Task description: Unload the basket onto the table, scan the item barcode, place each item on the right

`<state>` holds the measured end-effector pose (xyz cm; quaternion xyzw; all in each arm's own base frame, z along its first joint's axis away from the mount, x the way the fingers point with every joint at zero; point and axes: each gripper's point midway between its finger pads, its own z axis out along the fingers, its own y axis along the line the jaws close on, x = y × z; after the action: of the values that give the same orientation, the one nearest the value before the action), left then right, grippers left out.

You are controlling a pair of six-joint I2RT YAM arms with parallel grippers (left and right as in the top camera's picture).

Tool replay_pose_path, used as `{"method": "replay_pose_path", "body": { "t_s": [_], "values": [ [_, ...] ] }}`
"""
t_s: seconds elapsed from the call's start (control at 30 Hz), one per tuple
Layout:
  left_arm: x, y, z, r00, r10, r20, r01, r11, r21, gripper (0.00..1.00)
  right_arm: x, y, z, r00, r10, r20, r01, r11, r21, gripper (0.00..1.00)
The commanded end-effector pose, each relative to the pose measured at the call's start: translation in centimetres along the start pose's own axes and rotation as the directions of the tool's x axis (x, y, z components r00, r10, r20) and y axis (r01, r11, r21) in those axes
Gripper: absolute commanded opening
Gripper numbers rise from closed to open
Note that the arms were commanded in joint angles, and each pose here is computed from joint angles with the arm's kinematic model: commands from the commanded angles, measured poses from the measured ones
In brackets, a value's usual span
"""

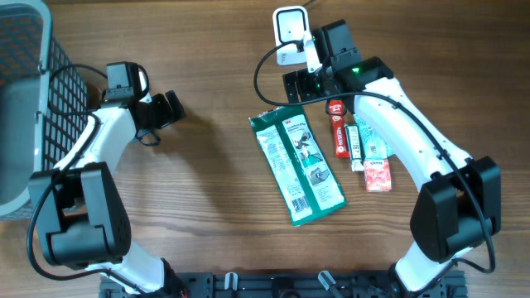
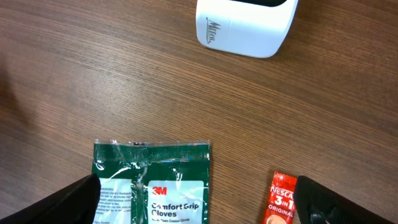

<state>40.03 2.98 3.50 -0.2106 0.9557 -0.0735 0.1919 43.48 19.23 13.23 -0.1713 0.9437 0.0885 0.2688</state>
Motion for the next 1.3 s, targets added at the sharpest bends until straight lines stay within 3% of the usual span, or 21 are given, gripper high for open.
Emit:
{"method": "replay_pose_path", "body": {
  "t_s": [0.0,0.3,0.5,0.8,0.97,1.03,1.27],
  "values": [
    [-0.9,-0.2,-0.7,1.000,-0.005,0.027,0.004,1.000,0.012,1.00,0.2,-0.4,0.6,1.000,0.017,-0.009,-0.017,1.000,0.012,1.00],
    [-0.9,-0.2,-0.7,1.000,-0.005,0.027,0.004,1.000,0.012,1.00,-1.7,-0.1,-2.9,0.997,0.012,0.077,-0.012,1.000,0.007,1.00],
    [-0.9,-0.2,-0.7,1.000,-0.005,0.027,0.004,1.000,0.012,1.00,-5.0,0.6,-11.9,0.959,0.002,0.283,0.000,1.000,-0.005,1.00],
    [-0.9,-0.2,-0.7,1.000,-0.005,0.027,0.004,1.000,0.012,1.00,-6.0,1.5,-27.8,0.805,-0.009,0.593,0.024,1.000,-0.018,1.00],
    [-0.9,-0.2,-0.7,1.000,-0.005,0.027,0.004,1.000,0.012,1.00,-3.3,1.9,-36.9,0.678,-0.050,0.733,0.065,0.998,0.007,1.00],
    [-0.9,-0.2,-0.7,1.000,-0.005,0.027,0.004,1.000,0.012,1.00,-0.1,2.0,-40.4,0.641,-0.046,0.766,0.066,0.998,0.004,1.00],
    [-0.9,-0.2,-0.7,1.000,-0.005,0.027,0.004,1.000,0.012,1.00,9.1,-1.1,-38.2,0.646,0.060,0.761,-0.098,0.995,0.005,1.00]
  ]
}}
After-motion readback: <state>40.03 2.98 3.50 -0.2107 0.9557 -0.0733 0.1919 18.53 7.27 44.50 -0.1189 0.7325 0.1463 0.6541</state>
